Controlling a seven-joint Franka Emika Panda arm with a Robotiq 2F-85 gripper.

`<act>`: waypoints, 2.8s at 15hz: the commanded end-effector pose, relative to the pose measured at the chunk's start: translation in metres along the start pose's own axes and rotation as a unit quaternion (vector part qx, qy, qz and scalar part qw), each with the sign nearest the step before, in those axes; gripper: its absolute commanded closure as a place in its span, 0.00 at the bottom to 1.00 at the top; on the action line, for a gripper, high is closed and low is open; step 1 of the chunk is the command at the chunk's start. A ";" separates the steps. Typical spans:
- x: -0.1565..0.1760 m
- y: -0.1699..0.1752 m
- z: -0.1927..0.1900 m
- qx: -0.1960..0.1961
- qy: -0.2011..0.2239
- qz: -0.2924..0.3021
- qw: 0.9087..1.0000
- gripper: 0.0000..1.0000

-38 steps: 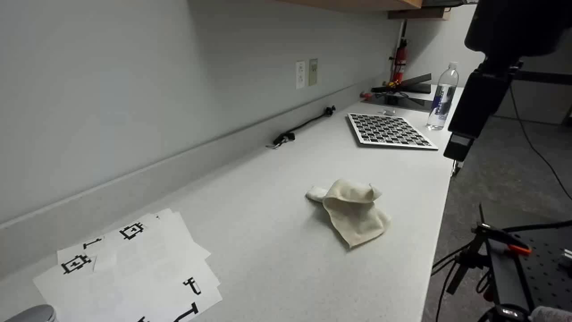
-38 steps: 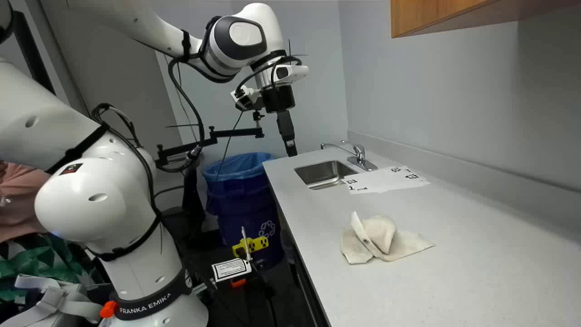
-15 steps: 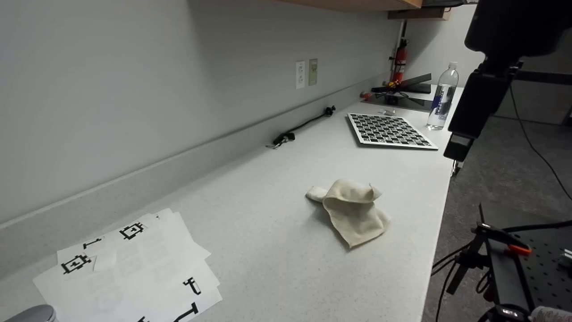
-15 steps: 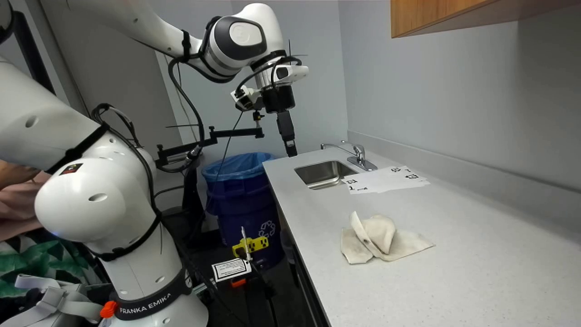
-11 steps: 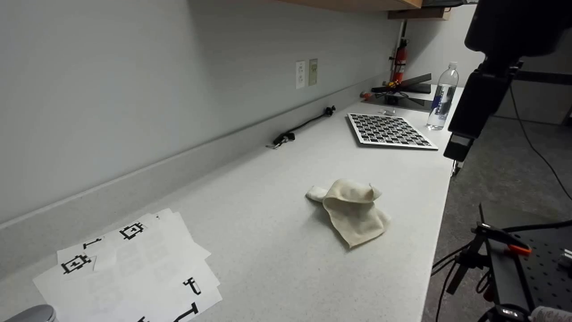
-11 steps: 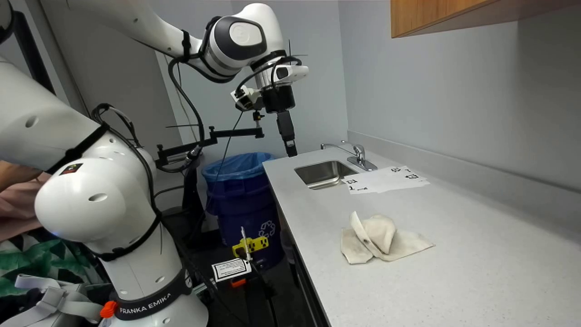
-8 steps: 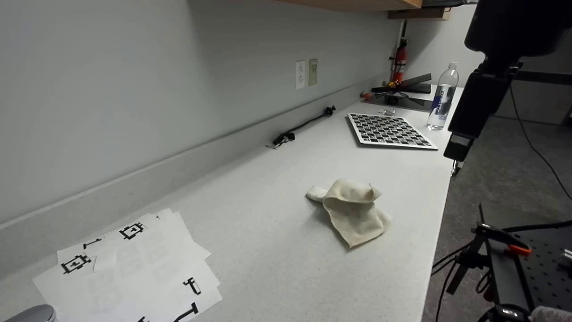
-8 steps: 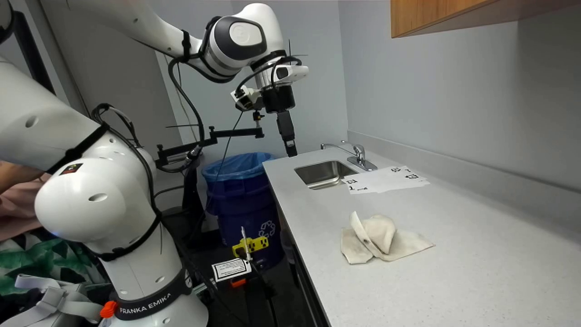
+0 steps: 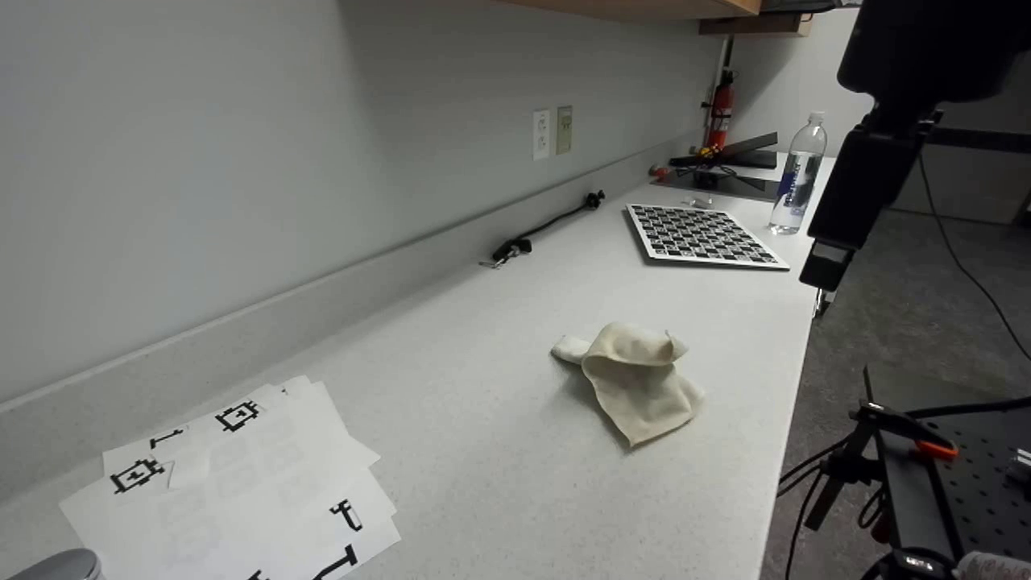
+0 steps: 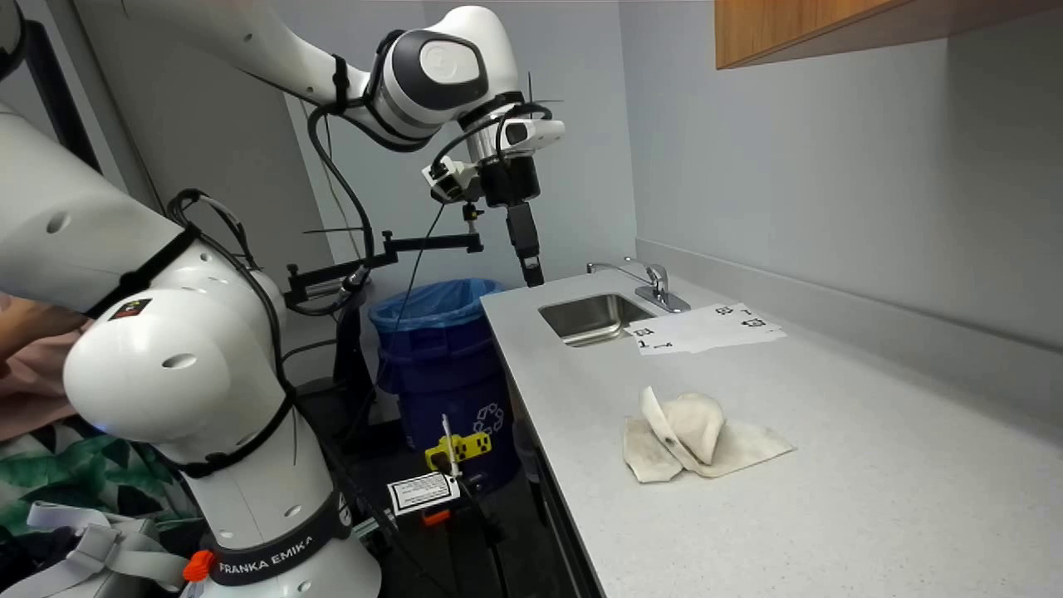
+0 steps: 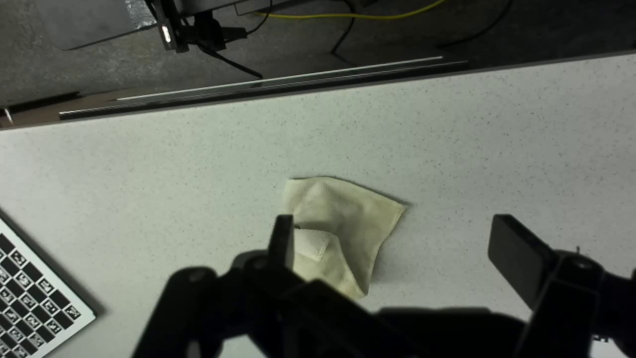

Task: Use the towel to wipe the counter.

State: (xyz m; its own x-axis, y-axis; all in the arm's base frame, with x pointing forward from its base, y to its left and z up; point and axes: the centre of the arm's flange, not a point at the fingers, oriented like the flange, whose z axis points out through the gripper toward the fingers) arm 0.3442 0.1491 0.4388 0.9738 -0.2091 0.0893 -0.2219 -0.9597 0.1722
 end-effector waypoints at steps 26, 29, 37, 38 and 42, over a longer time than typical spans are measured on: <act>0.000 0.000 0.000 0.000 0.000 0.000 1.000 0.00; 0.000 0.000 0.000 0.000 0.000 0.000 1.000 0.00; 0.001 0.003 0.001 0.001 -0.002 0.001 1.000 0.00; 0.003 0.005 0.003 0.003 -0.003 0.002 1.000 0.00; 0.010 0.018 0.012 0.012 -0.010 0.002 1.000 0.00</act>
State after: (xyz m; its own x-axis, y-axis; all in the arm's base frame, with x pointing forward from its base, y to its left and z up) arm 0.3477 0.1389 0.4365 0.9708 -0.2275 0.0756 -0.2372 -0.9575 0.1643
